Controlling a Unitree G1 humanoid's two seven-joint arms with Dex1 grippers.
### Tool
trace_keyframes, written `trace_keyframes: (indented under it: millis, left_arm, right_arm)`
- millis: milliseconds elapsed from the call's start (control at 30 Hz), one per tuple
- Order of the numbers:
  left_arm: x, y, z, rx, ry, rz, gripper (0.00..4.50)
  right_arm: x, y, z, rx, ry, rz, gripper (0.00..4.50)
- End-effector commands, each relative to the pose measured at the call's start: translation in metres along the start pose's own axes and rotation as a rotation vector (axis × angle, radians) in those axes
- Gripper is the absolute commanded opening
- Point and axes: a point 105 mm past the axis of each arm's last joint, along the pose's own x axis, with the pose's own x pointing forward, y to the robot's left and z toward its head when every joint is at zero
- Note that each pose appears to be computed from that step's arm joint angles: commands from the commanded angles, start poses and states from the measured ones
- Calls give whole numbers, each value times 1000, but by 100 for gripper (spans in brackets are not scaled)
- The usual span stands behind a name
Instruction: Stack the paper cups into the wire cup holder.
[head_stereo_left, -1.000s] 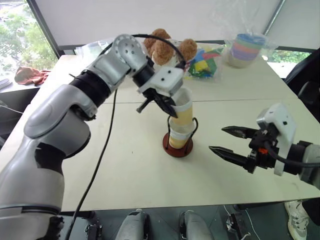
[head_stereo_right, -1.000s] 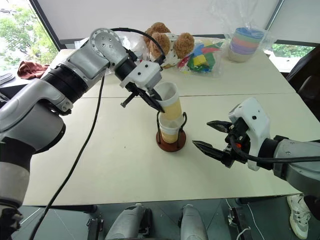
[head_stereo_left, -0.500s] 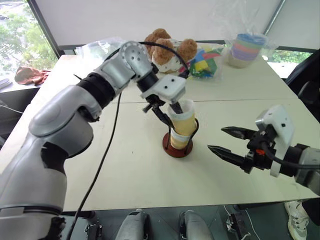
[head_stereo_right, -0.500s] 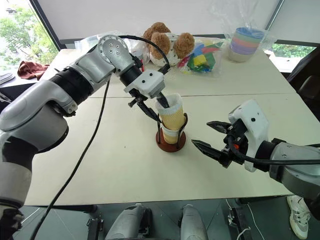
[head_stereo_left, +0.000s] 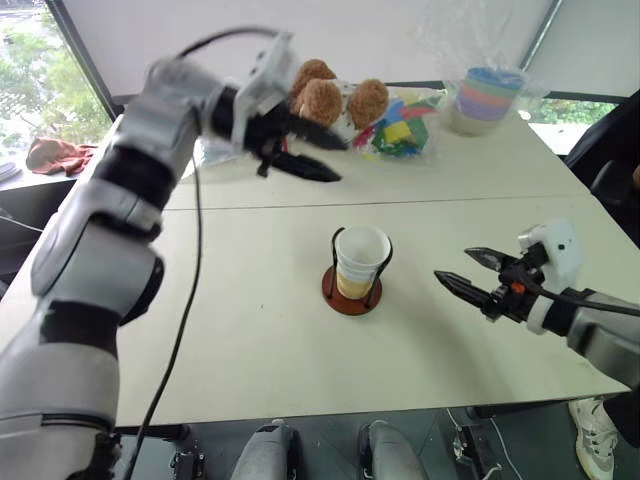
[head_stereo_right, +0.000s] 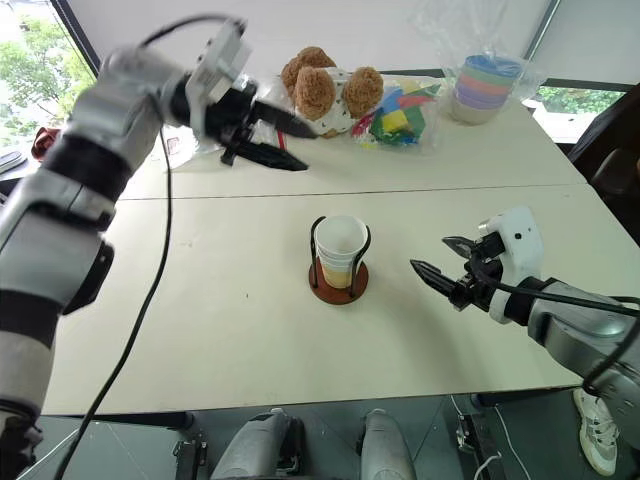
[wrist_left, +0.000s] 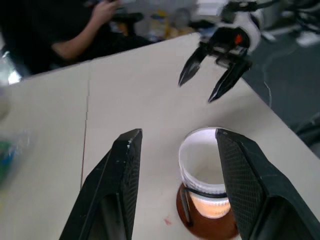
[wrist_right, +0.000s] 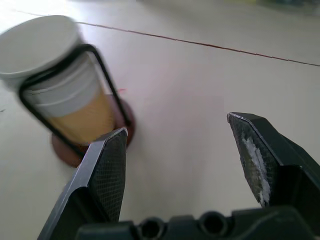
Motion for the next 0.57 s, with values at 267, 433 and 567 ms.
trace_keyframes:
  millis: [267, 433, 567]
  left_arm:
    - [-67, -42, -112, -270, -17, 993, 237]
    - [-75, -71, -126, -323, -46, 1216, 237]
    - [-74, -73, -126, -359, -95, 1262, 237]
  right_arm:
    - [13, -96, -16, 8, -236, -523, 348]
    - [17, -93, -26, 71, -288, -577, 348]
    - [25, -84, -35, 62, -262, -562, 348]
